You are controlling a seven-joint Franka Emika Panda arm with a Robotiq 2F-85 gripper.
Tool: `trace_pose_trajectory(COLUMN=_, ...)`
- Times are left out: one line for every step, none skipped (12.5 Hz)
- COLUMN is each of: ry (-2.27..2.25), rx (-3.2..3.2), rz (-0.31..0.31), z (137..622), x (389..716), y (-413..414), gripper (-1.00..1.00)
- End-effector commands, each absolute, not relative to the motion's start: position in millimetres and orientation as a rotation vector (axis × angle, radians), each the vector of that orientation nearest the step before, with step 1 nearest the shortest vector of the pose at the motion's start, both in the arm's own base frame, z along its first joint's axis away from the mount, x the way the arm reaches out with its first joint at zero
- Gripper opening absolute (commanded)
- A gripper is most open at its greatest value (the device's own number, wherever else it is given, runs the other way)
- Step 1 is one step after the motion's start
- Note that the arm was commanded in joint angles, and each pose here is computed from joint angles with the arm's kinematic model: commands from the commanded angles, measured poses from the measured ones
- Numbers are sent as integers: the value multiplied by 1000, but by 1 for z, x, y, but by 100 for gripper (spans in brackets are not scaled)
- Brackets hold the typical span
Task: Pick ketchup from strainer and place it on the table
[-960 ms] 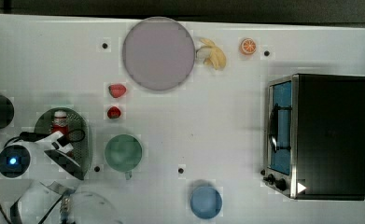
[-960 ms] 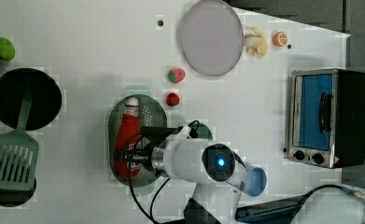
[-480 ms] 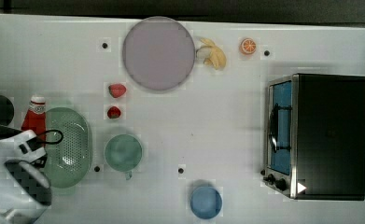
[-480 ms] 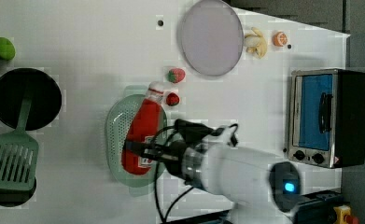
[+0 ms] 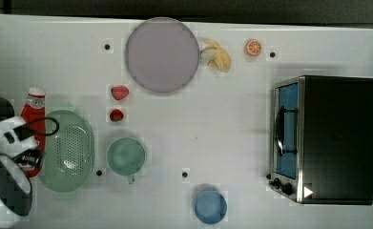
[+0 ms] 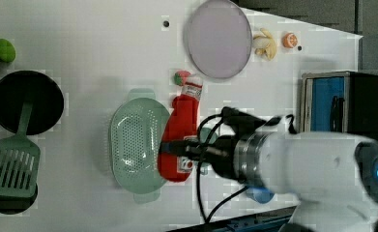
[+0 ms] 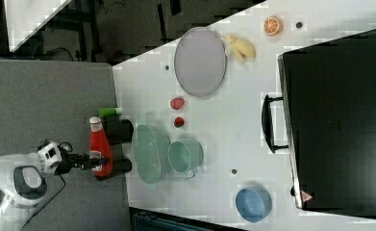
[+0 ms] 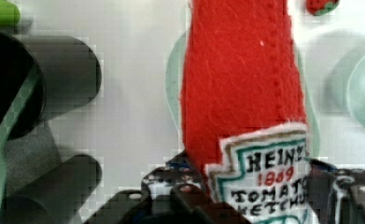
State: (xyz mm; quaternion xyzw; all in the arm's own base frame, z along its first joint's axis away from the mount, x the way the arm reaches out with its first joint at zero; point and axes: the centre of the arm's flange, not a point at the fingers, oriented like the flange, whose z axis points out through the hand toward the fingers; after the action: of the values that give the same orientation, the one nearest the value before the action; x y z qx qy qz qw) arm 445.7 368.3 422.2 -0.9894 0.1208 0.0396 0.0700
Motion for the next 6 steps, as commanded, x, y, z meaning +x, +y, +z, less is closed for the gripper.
trace_pose_trajectory(ry=447, rx=-2955, rz=71, z=450, x=520, y=273, gripper=21)
trace_pose_trajectory(ry=488, rx=-2947, rz=45, z=457, x=536, y=247, gripper=21)
trace_pose_trajectory(ry=529, rx=-2940, rz=21, z=461, x=549, y=220, gripper=21)
trace_pose_trajectory(ry=569, rx=-2935, rz=1, z=462, x=561, y=192, gripper=21)
trace_pose_trajectory(ry=621, rx=-2930, rz=-6, z=461, x=570, y=162, gripper=21)
trace_pose_trajectory(ry=671, rx=-2925, rz=-9, z=458, x=578, y=133, gripper=21)
